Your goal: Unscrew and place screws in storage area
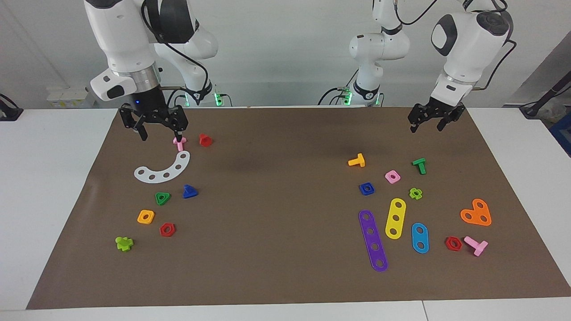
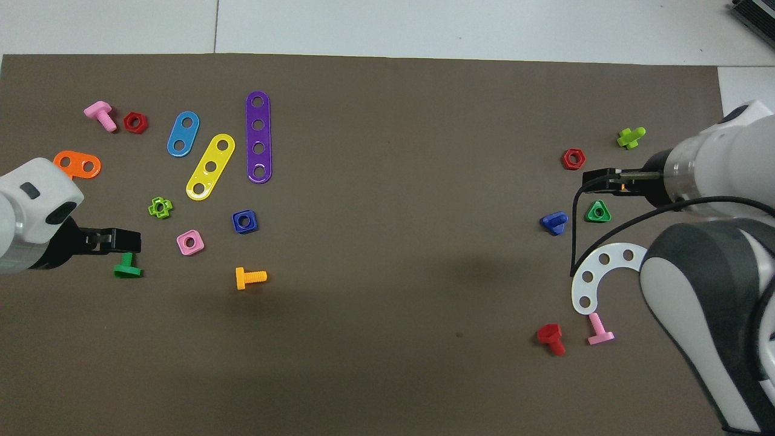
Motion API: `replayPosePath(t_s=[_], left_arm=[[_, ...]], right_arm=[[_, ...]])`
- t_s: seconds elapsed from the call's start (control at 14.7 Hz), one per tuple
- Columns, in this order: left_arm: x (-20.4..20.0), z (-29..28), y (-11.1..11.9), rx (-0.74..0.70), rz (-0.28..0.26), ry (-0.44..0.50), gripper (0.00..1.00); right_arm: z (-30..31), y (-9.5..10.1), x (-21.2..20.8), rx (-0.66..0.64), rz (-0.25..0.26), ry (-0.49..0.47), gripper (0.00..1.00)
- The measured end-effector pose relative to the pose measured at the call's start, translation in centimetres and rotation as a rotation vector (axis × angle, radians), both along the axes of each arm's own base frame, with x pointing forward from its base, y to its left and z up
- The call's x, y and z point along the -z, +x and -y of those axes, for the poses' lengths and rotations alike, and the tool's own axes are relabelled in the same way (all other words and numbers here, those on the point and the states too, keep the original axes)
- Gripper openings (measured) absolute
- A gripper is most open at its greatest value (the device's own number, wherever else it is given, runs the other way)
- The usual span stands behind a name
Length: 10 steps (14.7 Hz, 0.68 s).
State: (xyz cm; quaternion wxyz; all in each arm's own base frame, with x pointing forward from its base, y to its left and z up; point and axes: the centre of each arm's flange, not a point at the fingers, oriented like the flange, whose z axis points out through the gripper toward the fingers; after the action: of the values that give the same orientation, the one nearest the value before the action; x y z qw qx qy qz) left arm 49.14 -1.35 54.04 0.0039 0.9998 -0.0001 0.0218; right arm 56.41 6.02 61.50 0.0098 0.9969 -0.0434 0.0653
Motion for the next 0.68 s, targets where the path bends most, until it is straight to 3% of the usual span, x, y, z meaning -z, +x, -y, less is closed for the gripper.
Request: replayPosePath(t_s=[0.2,0.48,0.68], left_arm=[[-2.5,0.1,0.1,0.003,0.005,0.001,0.98],[-5.4,0.3,0.0,0.007,-0.005,0.002,0.99],[-7.1,0.6,0.5,0.013,-0.028,0.005,0.99]], right_arm=[[0.0,0.4,-1.6,0.003,-0.031,0.001,0.99],[0.1,-0.4,-0.7,-0.013,-0.123,-0.005,1.0],[0.0,-0.6,-0.2,-0.025,-0.144,-0.002,1.0]])
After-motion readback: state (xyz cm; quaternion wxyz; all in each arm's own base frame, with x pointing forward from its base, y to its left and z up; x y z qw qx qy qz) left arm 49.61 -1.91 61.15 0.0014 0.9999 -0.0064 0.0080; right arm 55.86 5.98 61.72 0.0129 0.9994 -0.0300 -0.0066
